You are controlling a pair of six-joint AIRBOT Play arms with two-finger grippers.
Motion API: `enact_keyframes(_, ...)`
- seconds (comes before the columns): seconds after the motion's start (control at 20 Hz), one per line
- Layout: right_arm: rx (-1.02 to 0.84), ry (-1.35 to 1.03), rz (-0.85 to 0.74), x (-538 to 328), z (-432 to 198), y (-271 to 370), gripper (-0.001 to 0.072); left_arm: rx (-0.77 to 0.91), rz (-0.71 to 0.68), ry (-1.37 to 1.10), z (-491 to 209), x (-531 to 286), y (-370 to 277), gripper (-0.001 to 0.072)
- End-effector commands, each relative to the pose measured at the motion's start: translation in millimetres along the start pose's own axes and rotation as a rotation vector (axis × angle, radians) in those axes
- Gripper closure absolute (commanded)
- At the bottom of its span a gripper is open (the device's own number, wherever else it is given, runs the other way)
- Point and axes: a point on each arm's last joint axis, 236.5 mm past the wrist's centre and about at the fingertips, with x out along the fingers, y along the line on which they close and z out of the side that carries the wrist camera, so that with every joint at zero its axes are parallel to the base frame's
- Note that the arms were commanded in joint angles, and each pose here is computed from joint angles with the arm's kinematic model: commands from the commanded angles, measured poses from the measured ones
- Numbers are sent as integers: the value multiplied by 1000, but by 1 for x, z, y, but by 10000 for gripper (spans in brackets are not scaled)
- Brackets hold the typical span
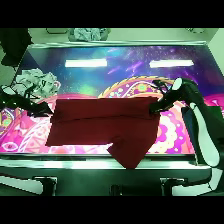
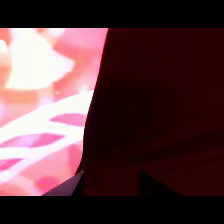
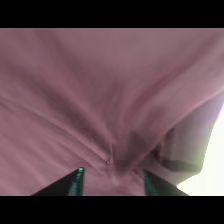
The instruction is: Fold the shirts.
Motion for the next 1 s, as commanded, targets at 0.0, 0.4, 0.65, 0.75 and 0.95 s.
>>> enact_keyframes(0.0, 12, -115, -58, -53, 12, -21, 197, -37, 11, -43, 6, -34, 3, 279)
enact_keyframes(0.4, 97, 59, 55, -42, -106, -16, 198, -288, 53, 112, -143, -5, 58, 279)
enact_keyframes(0.65, 42, 78, 102, -30, -122, -2, 199, -277, -1, 97, -174, 28, 46, 280)
enact_keyframes(0.75, 41, 72, 99, -30, -120, -3, 199, -301, -54, 49, -161, 30, 35, 281)
enact_keyframes(0.95, 27, 70, 98, -30, -120, -3, 199, -323, -90, 0, -148, 30, 29, 315)
